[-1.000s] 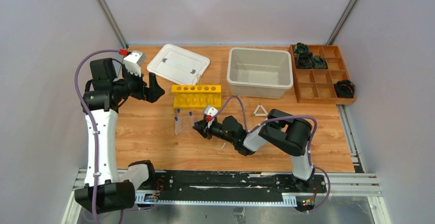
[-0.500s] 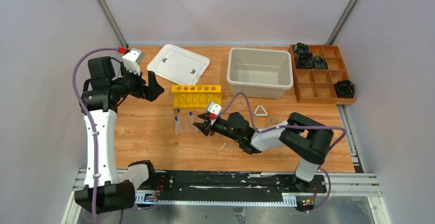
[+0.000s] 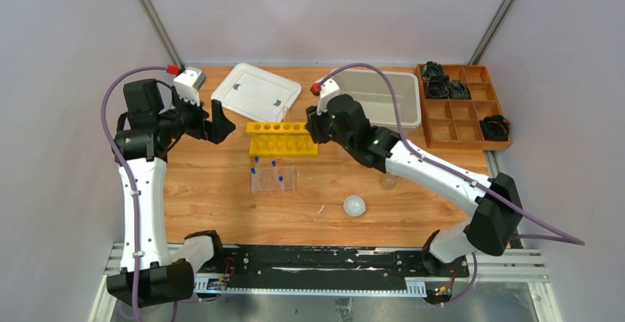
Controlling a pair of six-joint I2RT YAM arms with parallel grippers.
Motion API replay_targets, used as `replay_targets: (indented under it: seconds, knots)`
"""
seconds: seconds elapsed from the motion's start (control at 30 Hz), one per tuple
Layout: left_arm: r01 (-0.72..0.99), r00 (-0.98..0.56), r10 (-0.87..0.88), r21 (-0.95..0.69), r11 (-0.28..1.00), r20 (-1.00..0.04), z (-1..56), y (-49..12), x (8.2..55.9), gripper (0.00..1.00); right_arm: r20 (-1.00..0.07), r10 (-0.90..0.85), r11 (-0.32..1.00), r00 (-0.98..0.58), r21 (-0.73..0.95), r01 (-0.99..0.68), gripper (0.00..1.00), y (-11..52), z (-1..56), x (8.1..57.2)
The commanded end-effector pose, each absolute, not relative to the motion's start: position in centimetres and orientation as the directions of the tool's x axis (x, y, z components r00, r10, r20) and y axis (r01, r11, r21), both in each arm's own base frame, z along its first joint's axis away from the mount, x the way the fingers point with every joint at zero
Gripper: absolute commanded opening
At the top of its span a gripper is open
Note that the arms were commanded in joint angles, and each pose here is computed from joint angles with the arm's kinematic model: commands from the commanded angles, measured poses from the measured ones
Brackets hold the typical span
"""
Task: Organize the chemistry lab equipment
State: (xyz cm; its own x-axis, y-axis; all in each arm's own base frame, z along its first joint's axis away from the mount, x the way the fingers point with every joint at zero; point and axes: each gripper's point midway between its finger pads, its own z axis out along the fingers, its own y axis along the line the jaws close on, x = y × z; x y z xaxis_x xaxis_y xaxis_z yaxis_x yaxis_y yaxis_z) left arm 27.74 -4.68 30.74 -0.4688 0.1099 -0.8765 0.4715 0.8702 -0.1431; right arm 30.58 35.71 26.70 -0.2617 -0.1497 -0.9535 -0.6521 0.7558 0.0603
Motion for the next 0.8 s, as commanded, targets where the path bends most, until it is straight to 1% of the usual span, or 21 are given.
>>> replay_targets:
  seconds: [0.0,0.03,0.07,0.1,0.13,0.17,0.2,0.23,0.3,0.33,0.37,0.5,0.6,0.77]
  knots:
    - [0.483,-0.425,0.108,-0.124,0.867,-0.899,32.3,-4.9,27.4,1.0,-0.783,-0.216,0.898,-0.583,0.075,-0.433,0.37,26.7,19.4,29.4]
    - [0.484,-0.425,0.108,-0.124,0.866,-0.899,32.2,-4.9,27.3,1.0,-0.773,-0.199,0.912,-0.603,0.079,-0.402,0.38,25.5,19.1,29.4]
    - [0.485,-0.424,0.109,-0.123,0.866,-0.899,32.2,-5.0,27.3,1.0,-0.761,-0.192,0.923,-0.62,0.075,-0.377,0.41,24.4,18.5,29.4]
    - [0.488,-0.422,0.112,-0.122,0.864,-0.9,32.2,-5.0,27.2,1.0,-0.75,-0.192,0.929,-0.633,0.069,-0.363,0.47,23.5,17.9,29.3]
    - [0.491,-0.42,0.112,-0.122,0.863,-0.9,32.2,-5.0,27.1,1.0,-0.738,-0.192,0.931,-0.646,0.07,-0.357,0.55,22.9,17.2,29.2]
    - [0.493,-0.419,0.113,-0.122,0.861,-0.901,32.2,-5.1,27.1,1.0,-0.725,-0.194,0.934,-0.661,0.071,-0.351,0.61,22.5,16.5,29.2]
    - [0.497,-0.419,0.112,-0.124,0.859,-0.901,32.2,-5.2,27.1,1.0,-0.71,-0.195,0.935,-0.676,0.072,-0.346,0.62,22.2,15.8,29.2]
    - [0.498,-0.422,0.11,-0.129,0.858,-0.9,32.1,-5.2,27.1,1.0,-0.697,-0.193,0.94,-0.69,0.07,-0.334,0.61,21.9,15.2,29.4]
    - [0.497,-0.424,0.106,-0.132,0.858,-0.9,32.1,-5.2,27.1,1.0,-0.672,-0.189,0.949,-0.716,0.062,-0.308,0.55,21.6,14.0,30.1]
    - [0.496,-0.425,0.106,-0.133,0.858,-0.899,32.1,-5.3,27.0,1.0,-0.663,-0.183,0.951,-0.726,0.067,-0.301,0.53,21.7,13.7,30.4]
    - [0.496,-0.424,0.107,-0.132,0.858,-0.9,32.1,-5.2,27.0,1.0,-0.656,-0.183,0.95,-0.732,0.073,-0.303,0.5,22.0,13.3,30.6]
    - [0.5,-0.415,0.112,-0.123,0.857,-0.903,32.2,-5.3,26.8,1.0,-0.633,-0.208,0.938,-0.746,0.086,-0.335,0.45,23.5,12.4,31.5]
    - [0.502,-0.414,0.113,-0.123,0.856,-0.903,32.2,-5.3,26.7,1.0,-0.616,-0.235,0.934,-0.752,0.072,-0.35,0.43,24.1,11.6,32.3]
    - [0.505,-0.408,0.118,-0.115,0.856,-0.905,32.2,-5.3,26.6,1.0,-0.611,-0.262,0.933,-0.747,0.037,-0.358,0.44,24.4,11.0,33.3]
